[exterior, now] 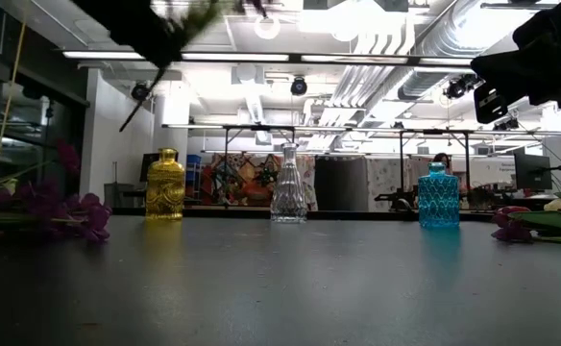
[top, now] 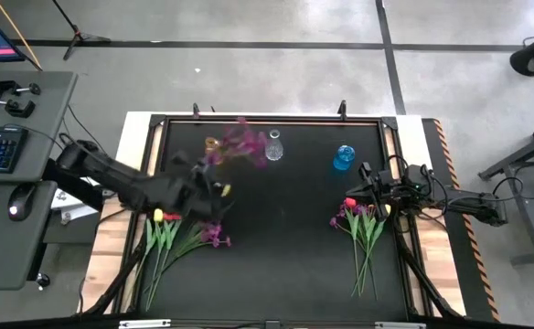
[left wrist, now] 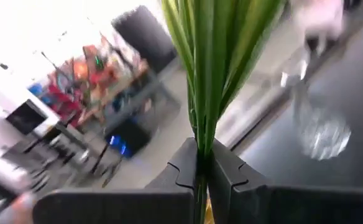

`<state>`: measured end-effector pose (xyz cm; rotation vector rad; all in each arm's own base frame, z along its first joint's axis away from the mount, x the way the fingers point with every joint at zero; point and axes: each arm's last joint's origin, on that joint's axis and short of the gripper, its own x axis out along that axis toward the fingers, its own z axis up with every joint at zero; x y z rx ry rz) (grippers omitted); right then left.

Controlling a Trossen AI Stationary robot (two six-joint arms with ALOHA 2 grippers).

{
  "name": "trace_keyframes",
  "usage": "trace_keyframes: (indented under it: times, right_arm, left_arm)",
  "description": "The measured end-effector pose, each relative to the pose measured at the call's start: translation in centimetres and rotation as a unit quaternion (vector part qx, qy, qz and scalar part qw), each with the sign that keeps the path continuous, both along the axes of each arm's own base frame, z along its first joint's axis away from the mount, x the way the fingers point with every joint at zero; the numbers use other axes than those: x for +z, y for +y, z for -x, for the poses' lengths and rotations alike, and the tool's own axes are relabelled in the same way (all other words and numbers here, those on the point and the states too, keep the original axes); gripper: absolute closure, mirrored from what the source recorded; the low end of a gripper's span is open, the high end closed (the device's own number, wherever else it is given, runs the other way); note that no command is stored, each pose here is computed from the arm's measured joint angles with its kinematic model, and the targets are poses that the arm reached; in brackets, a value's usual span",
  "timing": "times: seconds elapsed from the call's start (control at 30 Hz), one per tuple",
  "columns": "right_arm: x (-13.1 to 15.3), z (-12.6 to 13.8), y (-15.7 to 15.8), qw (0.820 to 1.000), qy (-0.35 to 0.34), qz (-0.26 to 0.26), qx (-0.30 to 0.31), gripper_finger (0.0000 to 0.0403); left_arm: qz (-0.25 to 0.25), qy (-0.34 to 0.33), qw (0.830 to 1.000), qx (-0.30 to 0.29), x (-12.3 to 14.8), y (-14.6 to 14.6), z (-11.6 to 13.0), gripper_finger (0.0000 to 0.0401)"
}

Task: Sort flowers into vase by color
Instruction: Put the top left purple flowers into the yellow flower vase

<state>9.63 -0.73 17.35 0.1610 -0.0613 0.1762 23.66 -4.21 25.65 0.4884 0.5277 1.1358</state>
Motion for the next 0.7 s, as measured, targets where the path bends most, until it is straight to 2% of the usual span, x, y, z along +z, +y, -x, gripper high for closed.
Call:
trace_keyframes:
  times: [0.07, 0.13, 0.17, 0.23, 0.33, 0.43, 0.5, 0.63, 0.7]
  right_arm:
    - [0.0, 0.0, 0.0, 1.0, 0.0, 0.0, 0.0, 0.0402]
    - [0.0, 0.0, 0.0, 1.0, 0.0, 0.0, 0.0, 0.0402]
    - [0.0, 0.0, 0.0, 1.0, 0.0, 0.0, 0.0, 0.0402]
    - [0.0, 0.0, 0.0, 1.0, 0.0, 0.0, 0.0, 0.0402]
    - [0.0, 0.0, 0.0, 1.0, 0.0, 0.0, 0.0, 0.0402]
    - [0.0, 0.0, 0.0, 1.0, 0.0, 0.0, 0.0, 0.0402]
    - [0.0, 0.0, 0.0, 1.0, 0.0, 0.0, 0.0, 0.0402]
    - [0.0, 0.0, 0.0, 1.0, 0.0, 0.0, 0.0, 0.0402]
    - [0.0, 0.0, 0.0, 1.0, 0.0, 0.0, 0.0, 0.0402]
  left_arm:
    - [0.044, 0.059, 0.997, -0.014, 0.0, 1.7, -1.6, 0.0401]
    - [0.088, 0.082, 0.99, -0.08, 0.1, 3.3, -3.6, 0.0401]
    - [0.097, 0.071, 0.984, -0.127, 0.4, 4.2, -4.6, 0.0401]
    - [0.086, 0.03, 0.972, -0.215, 1.2, 5.9, -5.9, 0.0401]
    - [0.049, -0.042, 0.959, -0.274, 3.1, 8.7, -6.5, 0.0401]
    - [0.047, -0.075, 0.946, -0.311, 4.4, 11.6, -5.5, 0.0401]
    - [0.07, -0.089, 0.938, -0.329, 4.8, 13.4, -4.1, 0.0401]
    - [0.09, -0.134, 0.926, -0.341, 3.4, 16.2, 0.2, 0.0401]
    - [0.071, -0.177, 0.92, -0.343, 2.8, 16.6, 2.8, 0.0401]
